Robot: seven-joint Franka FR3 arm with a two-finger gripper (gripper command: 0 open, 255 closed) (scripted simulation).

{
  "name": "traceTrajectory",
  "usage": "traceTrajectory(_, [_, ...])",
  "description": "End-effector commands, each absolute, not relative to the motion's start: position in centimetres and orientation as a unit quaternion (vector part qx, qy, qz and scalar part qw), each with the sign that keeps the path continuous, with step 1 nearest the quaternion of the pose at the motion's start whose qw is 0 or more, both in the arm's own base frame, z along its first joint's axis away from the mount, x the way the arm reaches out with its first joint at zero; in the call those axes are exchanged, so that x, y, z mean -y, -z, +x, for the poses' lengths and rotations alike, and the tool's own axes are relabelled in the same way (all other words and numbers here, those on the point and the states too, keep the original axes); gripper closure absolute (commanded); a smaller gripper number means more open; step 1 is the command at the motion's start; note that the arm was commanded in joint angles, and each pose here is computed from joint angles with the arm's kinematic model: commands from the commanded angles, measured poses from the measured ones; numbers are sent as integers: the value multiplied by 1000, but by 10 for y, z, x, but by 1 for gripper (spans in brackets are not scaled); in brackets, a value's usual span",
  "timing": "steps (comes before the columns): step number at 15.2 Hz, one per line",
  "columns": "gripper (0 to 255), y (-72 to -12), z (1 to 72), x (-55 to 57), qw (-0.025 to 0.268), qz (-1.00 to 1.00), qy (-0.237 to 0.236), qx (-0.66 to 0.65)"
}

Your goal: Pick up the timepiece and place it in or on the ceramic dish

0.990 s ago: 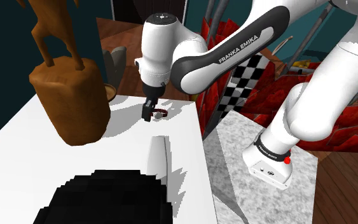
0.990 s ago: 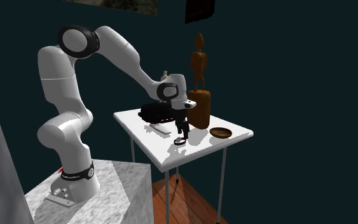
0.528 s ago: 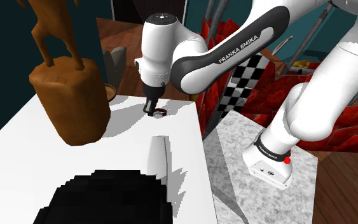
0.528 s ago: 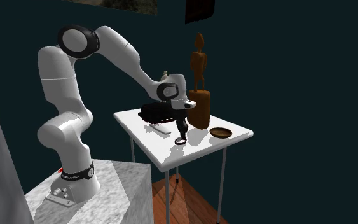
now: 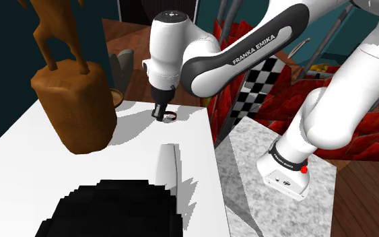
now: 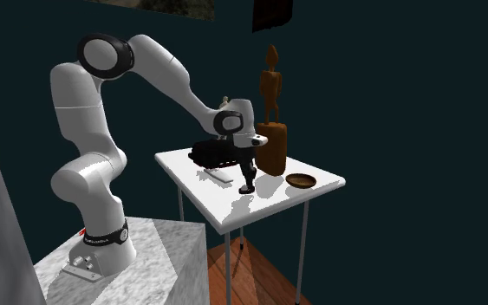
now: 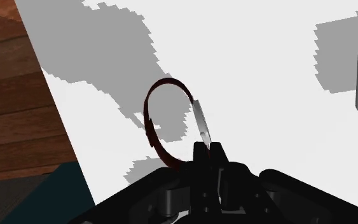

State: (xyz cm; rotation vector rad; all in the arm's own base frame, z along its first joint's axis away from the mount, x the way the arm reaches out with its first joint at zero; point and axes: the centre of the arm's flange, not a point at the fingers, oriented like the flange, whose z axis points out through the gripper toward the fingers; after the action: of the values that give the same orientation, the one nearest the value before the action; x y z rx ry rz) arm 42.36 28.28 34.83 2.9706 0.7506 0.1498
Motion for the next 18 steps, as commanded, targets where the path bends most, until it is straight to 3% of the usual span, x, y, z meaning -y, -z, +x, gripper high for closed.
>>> traceTrajectory(1, [255, -358, 423, -283, 37, 968, -49, -245])
traceTrajectory(18, [255, -447, 423, -283, 37, 968, -49, -245])
